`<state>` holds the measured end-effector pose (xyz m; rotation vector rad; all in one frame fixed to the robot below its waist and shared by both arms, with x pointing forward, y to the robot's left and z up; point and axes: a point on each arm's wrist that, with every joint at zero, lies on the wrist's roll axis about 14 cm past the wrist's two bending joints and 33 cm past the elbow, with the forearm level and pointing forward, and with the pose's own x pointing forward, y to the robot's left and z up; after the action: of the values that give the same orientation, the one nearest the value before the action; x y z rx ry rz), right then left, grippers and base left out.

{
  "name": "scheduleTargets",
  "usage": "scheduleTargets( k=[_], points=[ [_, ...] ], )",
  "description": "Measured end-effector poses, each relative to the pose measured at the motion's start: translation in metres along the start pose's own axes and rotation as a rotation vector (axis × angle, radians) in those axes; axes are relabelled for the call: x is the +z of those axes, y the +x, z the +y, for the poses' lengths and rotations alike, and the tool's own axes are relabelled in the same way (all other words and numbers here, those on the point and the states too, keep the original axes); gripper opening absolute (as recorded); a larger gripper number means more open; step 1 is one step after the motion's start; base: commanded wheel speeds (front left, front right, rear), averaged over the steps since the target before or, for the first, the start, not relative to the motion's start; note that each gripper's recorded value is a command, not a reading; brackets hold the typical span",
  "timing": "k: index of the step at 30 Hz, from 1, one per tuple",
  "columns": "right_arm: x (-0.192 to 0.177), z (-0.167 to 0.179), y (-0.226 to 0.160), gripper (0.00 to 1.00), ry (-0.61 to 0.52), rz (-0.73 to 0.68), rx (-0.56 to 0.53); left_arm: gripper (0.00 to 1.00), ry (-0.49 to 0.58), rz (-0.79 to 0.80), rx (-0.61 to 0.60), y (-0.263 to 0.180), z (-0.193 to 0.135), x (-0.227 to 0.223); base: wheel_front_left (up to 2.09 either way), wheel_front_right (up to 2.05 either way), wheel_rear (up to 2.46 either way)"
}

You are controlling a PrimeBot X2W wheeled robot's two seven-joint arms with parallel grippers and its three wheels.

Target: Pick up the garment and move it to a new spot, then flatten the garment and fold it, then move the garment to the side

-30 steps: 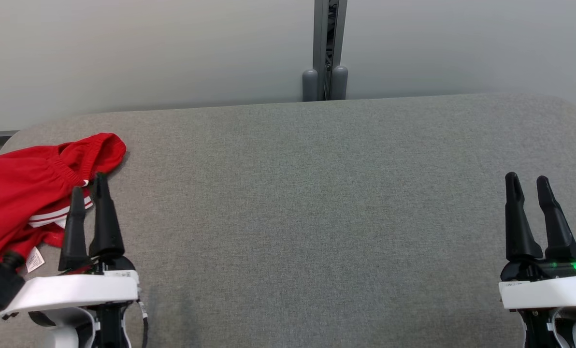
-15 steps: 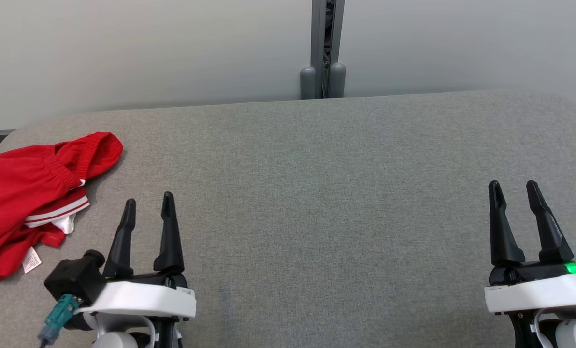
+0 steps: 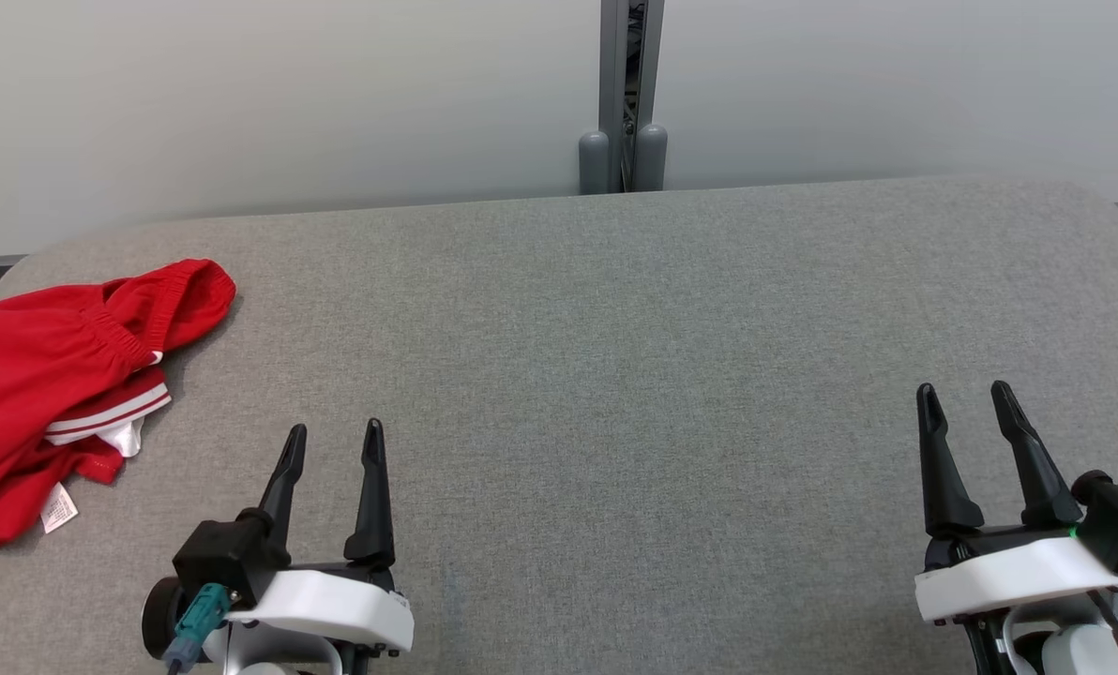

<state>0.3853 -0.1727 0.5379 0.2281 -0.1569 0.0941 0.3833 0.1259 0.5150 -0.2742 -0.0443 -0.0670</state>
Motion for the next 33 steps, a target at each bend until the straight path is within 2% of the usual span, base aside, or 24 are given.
scheduleTargets(
  k=[8,20,33],
  points=[
    [-0.006,0.003,0.001,1.00,-0.069,0.020,0.015,1.00,0.051,0.010,0.004,-0.002,0.001,-0.007,0.00,0.00,0.00],
    [-0.012,0.004,0.004,1.00,-0.098,0.031,0.020,1.00,0.104,0.008,0.000,-0.001,0.000,-0.012,0.00,0.00,0.00],
    [-0.015,0.007,0.007,1.00,-0.184,0.039,0.042,1.00,0.171,-0.014,-0.015,0.002,-0.004,-0.010,0.00,0.00,0.00]
  ],
)
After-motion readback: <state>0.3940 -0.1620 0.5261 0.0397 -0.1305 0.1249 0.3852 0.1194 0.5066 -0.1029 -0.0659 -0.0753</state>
